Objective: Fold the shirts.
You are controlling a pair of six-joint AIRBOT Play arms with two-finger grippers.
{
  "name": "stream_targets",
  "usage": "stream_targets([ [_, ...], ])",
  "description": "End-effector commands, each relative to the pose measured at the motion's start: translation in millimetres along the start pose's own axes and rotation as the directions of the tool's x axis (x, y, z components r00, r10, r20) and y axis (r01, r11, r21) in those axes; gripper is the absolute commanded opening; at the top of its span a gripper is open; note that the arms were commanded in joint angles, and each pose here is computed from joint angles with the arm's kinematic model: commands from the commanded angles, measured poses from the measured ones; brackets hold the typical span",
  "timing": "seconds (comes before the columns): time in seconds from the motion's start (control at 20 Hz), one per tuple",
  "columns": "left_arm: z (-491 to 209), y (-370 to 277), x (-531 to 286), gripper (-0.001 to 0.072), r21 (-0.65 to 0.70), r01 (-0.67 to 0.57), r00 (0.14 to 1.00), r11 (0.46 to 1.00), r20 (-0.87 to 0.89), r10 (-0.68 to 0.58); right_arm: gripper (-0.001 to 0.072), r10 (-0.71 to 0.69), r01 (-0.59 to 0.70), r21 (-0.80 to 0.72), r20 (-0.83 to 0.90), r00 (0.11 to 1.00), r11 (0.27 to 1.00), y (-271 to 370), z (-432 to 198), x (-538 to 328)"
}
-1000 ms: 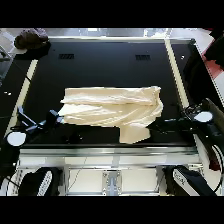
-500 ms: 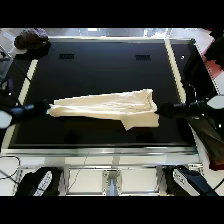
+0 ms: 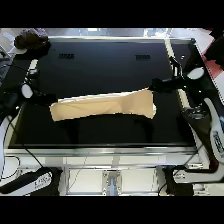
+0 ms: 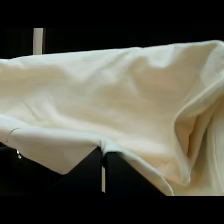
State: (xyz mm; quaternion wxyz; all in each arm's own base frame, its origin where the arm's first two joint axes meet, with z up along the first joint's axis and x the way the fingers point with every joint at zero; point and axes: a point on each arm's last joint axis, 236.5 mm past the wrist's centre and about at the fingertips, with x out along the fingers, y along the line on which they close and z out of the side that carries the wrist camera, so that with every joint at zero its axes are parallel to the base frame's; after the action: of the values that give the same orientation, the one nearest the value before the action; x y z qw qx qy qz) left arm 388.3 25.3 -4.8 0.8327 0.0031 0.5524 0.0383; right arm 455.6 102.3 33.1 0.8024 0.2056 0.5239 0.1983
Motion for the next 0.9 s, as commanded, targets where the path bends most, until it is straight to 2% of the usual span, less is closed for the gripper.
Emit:
stream_targets([
  [0.0,-8.8,12.4,35.8,0.0008,0.123,-0.106,0.99,0.987,-0.083,0.117,0.0014,-0.035,0.035,0.002,-0.048,0.998,0.999,-27.8,12.6,48.6],
  [0.2,-26.2,0.6,70.4,0.0008,0.166,-0.088,0.98,0.982,-0.164,0.116,0.0013,-0.143,0.148,0.014,-0.171,0.975,0.989,-71.3,-18.4,90.0],
  [0.45,-31.9,-6.8,92.4,0.0009,0.189,-0.077,0.977,0.979,-0.184,0.112,0.0013,-0.194,0.2,0.013,-0.188,0.963,0.98,-92.3,-24.4,102.1],
  [0.85,36.5,-12.7,72.4,0.001,0.071,-0.086,0.996,0.994,-0.002,0.086,0.0014,-0.2,0.207,0.039,-0.133,0.971,0.978,-92.6,-9.6,102.5],
])
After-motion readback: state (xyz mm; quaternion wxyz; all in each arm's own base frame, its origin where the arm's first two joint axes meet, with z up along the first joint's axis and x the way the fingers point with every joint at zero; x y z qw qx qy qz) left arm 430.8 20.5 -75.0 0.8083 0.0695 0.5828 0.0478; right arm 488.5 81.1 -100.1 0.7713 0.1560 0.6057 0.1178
